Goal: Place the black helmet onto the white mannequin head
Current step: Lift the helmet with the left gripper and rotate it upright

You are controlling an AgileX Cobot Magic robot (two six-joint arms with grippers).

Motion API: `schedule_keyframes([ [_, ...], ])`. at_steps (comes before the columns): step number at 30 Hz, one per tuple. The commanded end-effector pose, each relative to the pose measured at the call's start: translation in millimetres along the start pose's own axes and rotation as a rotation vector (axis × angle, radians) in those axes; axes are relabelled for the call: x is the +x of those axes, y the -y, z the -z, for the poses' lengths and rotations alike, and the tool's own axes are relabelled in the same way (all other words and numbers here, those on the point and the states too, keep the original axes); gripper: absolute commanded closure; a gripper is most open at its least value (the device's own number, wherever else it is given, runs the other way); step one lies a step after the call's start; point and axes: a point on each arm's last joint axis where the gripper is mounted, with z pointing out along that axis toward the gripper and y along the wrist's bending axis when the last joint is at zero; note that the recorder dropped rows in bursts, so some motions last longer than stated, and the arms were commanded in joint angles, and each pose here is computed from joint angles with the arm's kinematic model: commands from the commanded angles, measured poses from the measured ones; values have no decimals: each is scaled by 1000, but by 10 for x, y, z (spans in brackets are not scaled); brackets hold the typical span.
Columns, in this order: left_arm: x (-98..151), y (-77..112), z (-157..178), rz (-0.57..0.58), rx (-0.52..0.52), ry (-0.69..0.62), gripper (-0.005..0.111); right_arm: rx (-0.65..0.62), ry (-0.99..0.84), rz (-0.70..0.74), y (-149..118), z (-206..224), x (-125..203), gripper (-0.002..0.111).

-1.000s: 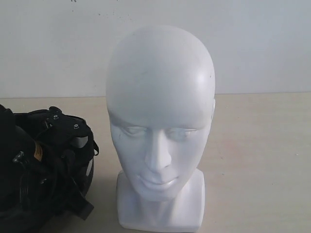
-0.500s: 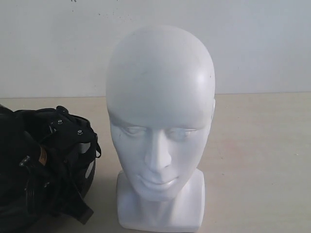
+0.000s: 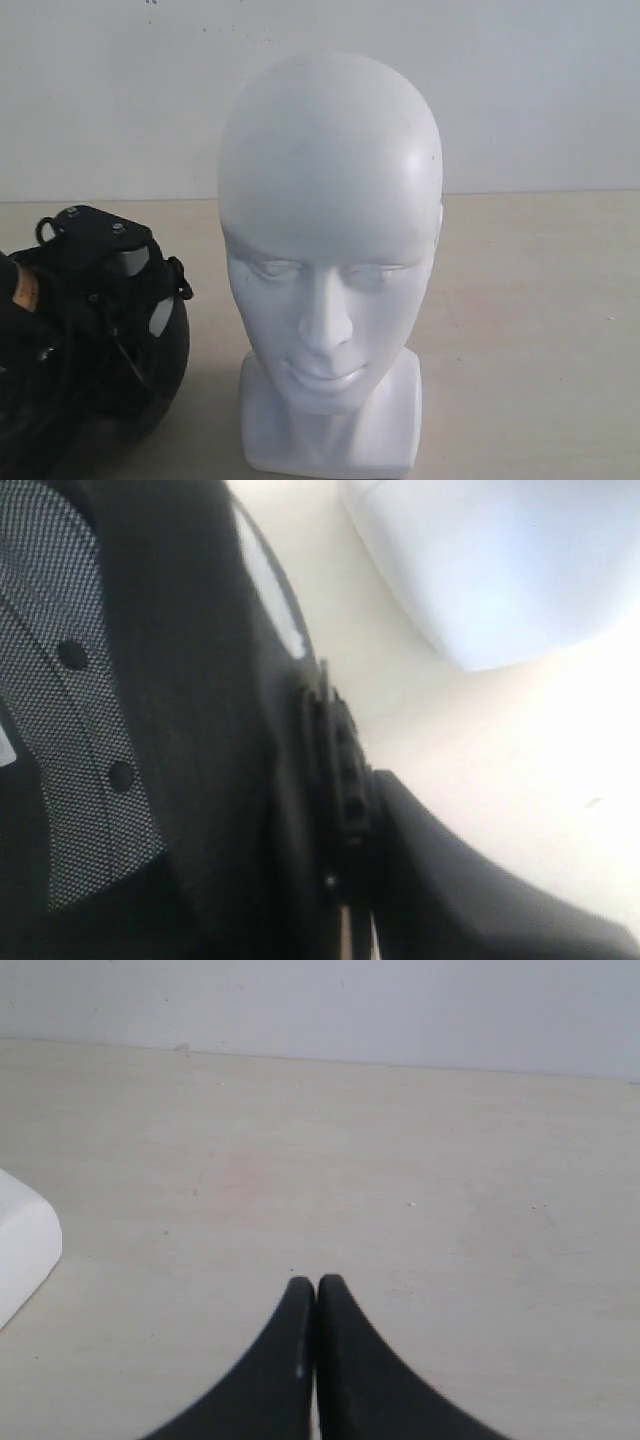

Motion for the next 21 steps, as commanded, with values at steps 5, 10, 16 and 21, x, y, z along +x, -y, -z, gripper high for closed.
schedule_keyframes([
  [5, 147, -4, 621, -9, -7, 166, 102, 4, 16, 0, 3, 4, -13, 109],
  [10, 275, -2, 841, 0, -1, 198, 102, 4, 16, 0, 3, 4, -13, 109],
  [16, 432, -11, 1107, -5, -7, 275, 102, 4, 16, 0, 3, 4, -13, 109],
  [21, 504, -24, 1277, 59, -7, 372, 102, 4, 16, 0, 3, 4, -13, 109],
])
